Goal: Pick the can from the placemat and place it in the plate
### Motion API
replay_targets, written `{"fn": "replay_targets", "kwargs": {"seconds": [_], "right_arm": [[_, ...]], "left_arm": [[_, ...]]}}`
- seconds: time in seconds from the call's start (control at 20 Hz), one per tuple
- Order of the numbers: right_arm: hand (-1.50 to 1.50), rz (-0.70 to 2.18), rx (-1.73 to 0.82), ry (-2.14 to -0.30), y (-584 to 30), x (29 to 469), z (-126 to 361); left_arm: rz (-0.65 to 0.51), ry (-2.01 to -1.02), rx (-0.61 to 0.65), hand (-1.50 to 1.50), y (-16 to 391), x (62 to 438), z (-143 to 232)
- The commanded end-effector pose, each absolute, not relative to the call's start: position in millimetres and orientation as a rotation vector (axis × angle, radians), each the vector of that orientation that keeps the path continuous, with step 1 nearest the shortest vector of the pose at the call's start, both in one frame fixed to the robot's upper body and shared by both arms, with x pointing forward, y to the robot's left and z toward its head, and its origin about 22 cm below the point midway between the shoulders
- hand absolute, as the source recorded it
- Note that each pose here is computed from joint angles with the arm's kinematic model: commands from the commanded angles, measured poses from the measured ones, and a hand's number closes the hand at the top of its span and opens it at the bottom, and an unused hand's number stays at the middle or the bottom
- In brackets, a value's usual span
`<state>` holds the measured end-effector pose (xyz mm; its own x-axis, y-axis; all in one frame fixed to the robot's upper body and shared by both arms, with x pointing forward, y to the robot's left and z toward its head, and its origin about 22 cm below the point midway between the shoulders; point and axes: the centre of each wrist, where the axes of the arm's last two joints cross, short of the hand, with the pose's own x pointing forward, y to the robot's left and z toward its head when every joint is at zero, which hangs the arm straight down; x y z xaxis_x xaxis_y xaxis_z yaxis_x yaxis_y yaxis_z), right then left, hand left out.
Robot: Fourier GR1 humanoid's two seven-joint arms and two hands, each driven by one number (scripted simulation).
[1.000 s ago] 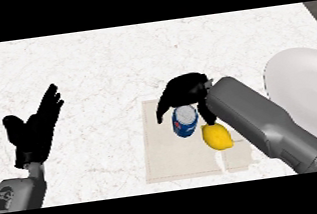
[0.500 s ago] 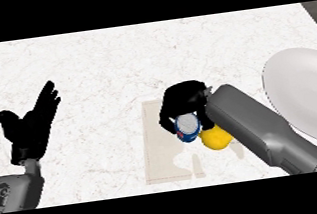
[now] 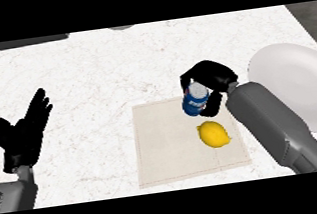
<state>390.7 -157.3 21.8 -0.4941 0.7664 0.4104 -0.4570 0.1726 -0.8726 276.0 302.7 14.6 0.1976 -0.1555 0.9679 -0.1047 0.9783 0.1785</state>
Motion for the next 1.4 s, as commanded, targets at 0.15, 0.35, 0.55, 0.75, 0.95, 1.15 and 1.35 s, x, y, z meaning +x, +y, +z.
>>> {"fn": "replay_targets", "kwargs": {"seconds": [0.15,0.35,0.55,0.75,0.95,1.15,1.35], "right_arm": [[1.5,0.895,-0.876,-1.521,-153.7,397.1,57.3],[1.5,0.655,-1.149,-1.569,-157.8,390.2,71.1],[1.5,0.473,-1.296,-1.509,-159.6,375.8,85.1],[1.5,0.301,-1.324,-1.443,-191.5,352.4,107.0],[1.5,0.223,-1.336,-1.391,-226.0,323.4,112.0],[1.5,0.19,-1.386,-1.319,-273.4,302.1,107.0],[1.5,0.165,-1.412,-1.285,-322.9,285.9,91.0]], "left_arm": [[0.0,-1.347,0.229,0.0,311.2,267.7,4.9],[-0.032,-1.355,0.238,0.0,317.3,266.4,9.2],[-0.042,-1.362,0.219,0.0,301.6,259.6,1.0],[-0.044,-1.397,0.207,0.0,295.3,276.2,25.6],[-0.063,-1.41,0.206,0.0,289.9,280.4,9.9],[-0.067,-1.406,0.182,0.0,282.4,277.4,25.7],[-0.068,-1.399,0.19,0.0,301.5,272.7,6.5]]}}
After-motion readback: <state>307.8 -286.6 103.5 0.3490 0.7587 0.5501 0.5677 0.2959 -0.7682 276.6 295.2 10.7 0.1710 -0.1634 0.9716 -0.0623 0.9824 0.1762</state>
